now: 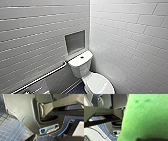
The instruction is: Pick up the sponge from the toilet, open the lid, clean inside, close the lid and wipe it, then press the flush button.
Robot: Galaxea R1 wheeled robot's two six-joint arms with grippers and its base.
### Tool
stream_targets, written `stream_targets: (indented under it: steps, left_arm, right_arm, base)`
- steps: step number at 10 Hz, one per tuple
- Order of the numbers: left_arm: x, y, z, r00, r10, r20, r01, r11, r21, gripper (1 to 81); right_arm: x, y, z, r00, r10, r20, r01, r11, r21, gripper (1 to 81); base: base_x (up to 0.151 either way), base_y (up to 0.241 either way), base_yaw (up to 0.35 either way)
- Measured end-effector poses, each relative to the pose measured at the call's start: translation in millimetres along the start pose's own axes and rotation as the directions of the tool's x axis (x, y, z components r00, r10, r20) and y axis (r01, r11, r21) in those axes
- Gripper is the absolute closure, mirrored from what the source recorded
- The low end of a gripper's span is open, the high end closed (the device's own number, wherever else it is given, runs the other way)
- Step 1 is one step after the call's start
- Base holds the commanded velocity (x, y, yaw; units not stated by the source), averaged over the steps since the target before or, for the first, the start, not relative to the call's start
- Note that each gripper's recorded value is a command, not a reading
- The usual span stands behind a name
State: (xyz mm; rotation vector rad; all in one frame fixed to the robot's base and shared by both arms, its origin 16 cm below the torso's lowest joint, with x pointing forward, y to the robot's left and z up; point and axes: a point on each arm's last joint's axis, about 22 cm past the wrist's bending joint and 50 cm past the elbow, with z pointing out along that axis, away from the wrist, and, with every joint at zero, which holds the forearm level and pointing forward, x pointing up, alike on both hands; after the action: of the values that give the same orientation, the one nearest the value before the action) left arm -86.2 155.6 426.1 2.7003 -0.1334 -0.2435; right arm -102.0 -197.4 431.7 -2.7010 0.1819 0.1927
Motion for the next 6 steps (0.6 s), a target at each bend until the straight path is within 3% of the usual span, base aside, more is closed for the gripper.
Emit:
stream_targets:
  steps: [2, 6]
  left_arm:
    - [1.8, 0.7, -0.8, 1.000, 0.008, -0.017, -0.008, 1.000, 0.002, 1.0]
    - [39.0, -24.6, -14.1, 0.993, 0.041, -0.108, -0.034, 0.997, 0.068, 1.0]
  right_arm:
    - [3.0, 0.1, -1.1, 1.000, -0.010, -0.016, 0.010, 1.000, 0.000, 81.1]
    - [49.1, -6.9, -7.1, 0.990, -0.062, -0.129, 0.064, 0.998, 0.007, 81.1]
  base:
    - [0.000, 0.000, 0.000]
    - [0.000, 0.000, 0.000]
